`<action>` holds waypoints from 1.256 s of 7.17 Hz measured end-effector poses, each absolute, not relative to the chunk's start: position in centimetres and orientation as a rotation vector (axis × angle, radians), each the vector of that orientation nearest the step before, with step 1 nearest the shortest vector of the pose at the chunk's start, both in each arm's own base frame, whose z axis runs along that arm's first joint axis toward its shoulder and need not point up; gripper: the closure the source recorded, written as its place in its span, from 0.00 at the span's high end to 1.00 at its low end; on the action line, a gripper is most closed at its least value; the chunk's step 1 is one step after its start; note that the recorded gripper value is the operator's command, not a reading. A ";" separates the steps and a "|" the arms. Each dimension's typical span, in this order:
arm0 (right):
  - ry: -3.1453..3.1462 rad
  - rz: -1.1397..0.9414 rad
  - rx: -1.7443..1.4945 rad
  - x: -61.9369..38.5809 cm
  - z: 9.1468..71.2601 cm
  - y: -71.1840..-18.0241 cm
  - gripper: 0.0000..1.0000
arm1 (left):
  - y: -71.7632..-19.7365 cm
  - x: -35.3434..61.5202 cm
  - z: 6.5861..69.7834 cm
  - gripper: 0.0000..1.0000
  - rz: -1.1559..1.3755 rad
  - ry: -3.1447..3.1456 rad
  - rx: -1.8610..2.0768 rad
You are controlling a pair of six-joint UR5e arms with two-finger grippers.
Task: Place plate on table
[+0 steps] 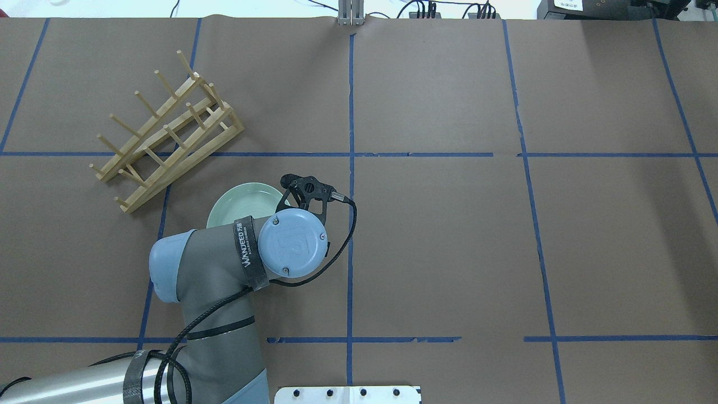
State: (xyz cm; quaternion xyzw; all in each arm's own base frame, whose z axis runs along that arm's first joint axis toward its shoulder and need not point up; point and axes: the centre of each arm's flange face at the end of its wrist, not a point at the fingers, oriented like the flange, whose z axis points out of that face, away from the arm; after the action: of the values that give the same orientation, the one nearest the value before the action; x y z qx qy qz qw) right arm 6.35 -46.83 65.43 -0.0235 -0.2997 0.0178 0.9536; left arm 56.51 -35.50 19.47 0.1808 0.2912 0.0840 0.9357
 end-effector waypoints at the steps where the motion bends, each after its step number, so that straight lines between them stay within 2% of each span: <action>1: -0.609 0.036 -0.048 6.3 65.4 -46.8 1.00 | -36.2 55.4 18.7 1.00 0.161 0.610 0.384; 3: -0.609 0.036 -0.048 6.3 65.4 -46.8 1.00 | -39.0 50.9 15.9 1.00 0.098 0.671 0.420; 6: -0.609 0.036 -0.048 6.3 65.4 -46.8 1.00 | -48.6 36.0 14.0 1.00 -0.063 0.824 0.320; 7: -0.609 0.036 -0.048 6.3 65.4 -46.8 1.00 | -52.2 29.2 15.6 1.00 -0.109 0.851 0.281; 9: -0.609 0.036 -0.048 6.3 65.4 -46.8 1.00 | -56.3 16.1 23.8 1.00 -0.035 0.836 0.255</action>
State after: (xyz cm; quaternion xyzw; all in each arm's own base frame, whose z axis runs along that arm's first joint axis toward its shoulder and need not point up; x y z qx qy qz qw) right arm 6.33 -46.83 65.43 -0.0235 -0.2997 0.0176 0.9536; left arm 16.10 -56.29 23.78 0.1233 0.4048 -0.0168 0.9059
